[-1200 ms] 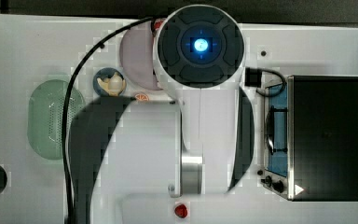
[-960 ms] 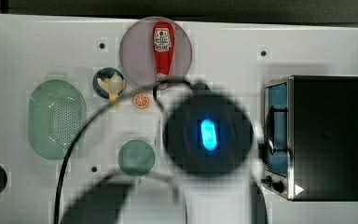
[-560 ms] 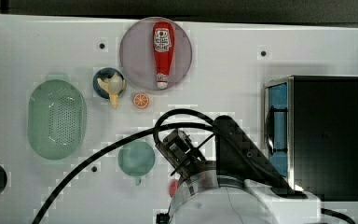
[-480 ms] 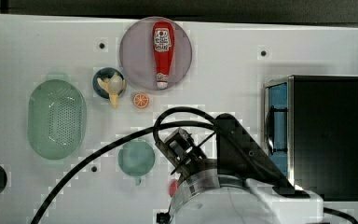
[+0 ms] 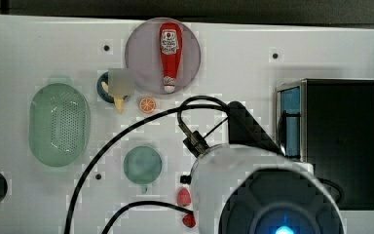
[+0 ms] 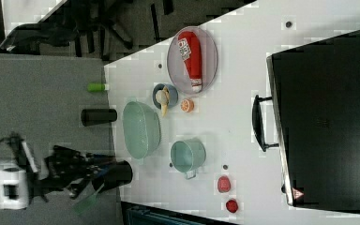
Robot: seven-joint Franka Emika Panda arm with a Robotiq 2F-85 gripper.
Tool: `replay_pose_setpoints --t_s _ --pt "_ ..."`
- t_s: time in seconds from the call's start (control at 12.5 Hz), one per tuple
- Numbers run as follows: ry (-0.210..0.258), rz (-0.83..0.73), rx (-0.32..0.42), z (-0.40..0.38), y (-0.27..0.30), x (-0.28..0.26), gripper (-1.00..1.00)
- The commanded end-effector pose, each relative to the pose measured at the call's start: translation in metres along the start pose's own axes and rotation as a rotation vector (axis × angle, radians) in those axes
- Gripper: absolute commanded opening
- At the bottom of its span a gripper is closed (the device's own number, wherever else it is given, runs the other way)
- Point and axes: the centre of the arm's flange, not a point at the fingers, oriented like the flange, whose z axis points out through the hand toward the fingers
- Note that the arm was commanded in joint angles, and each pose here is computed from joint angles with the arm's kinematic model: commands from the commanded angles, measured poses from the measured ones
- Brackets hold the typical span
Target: Flap open oven.
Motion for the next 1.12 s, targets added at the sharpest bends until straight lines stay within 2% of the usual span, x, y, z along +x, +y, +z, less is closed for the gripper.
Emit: replay_pose_setpoints --t_s 0.08,0.24,0.56,0.72,0.96,1.12 --pt "-0.014 -0.137 -0.018 0.007 0.010 0.004 -0.65" --pt "-0.016 -0.298 -0.044 0.025 0.020 0.015 -0.65" --pt "0.028 -0.541 -0.059 0.056 0.050 0.052 -0.65" --pt "0.030 -0.584 -0.044 0.075 0.071 0.072 -0.65" --pt "0.067 -0.551 -0.014 0.105 0.092 0.100 -0.65" --pt "0.086 -0.601 -0.008 0.125 0.100 0.118 -0.65"
